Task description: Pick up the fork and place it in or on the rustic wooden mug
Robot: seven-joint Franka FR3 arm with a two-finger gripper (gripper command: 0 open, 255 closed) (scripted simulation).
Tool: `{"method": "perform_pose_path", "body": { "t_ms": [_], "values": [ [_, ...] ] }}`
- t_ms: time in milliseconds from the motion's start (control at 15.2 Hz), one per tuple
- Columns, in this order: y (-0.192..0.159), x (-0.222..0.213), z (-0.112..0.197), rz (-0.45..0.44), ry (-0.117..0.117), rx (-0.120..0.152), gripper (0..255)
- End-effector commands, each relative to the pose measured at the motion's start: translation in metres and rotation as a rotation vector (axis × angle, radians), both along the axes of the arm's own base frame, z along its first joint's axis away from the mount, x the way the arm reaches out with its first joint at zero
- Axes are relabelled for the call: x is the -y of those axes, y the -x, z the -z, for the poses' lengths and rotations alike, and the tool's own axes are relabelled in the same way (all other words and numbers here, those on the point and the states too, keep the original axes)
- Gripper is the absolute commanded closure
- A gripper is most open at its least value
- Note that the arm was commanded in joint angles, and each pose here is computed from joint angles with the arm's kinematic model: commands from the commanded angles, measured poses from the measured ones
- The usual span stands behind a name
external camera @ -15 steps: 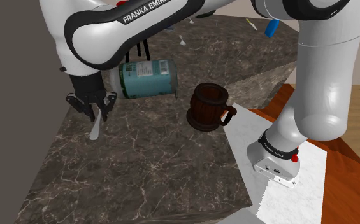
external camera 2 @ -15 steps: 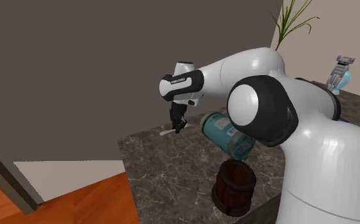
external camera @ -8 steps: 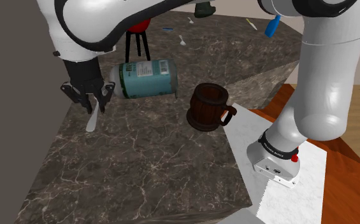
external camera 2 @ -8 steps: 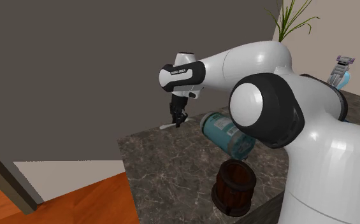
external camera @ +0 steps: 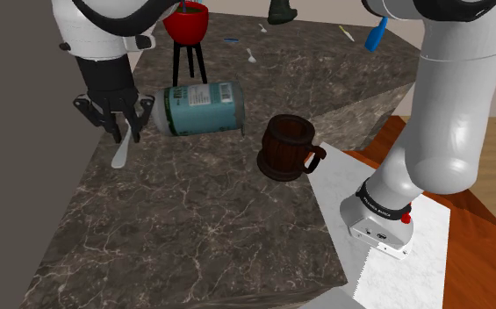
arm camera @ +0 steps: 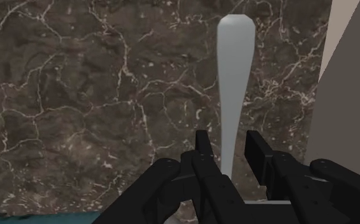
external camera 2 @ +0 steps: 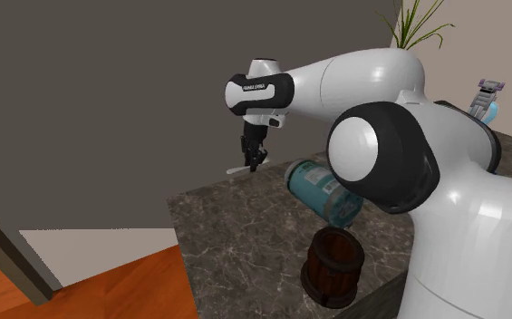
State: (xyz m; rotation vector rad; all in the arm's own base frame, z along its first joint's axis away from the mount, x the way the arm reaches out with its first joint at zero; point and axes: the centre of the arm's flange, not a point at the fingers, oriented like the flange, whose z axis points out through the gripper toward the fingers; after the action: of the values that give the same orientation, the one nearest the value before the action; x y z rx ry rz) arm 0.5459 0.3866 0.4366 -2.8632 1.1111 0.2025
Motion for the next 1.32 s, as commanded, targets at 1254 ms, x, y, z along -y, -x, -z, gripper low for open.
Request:
{"method": "perform_pose_path", "body": {
  "t_ms": [1254],
  "values": [
    [0.027,0.028,-0.093,0.000,0.000,0.000,255]
  ]
}}
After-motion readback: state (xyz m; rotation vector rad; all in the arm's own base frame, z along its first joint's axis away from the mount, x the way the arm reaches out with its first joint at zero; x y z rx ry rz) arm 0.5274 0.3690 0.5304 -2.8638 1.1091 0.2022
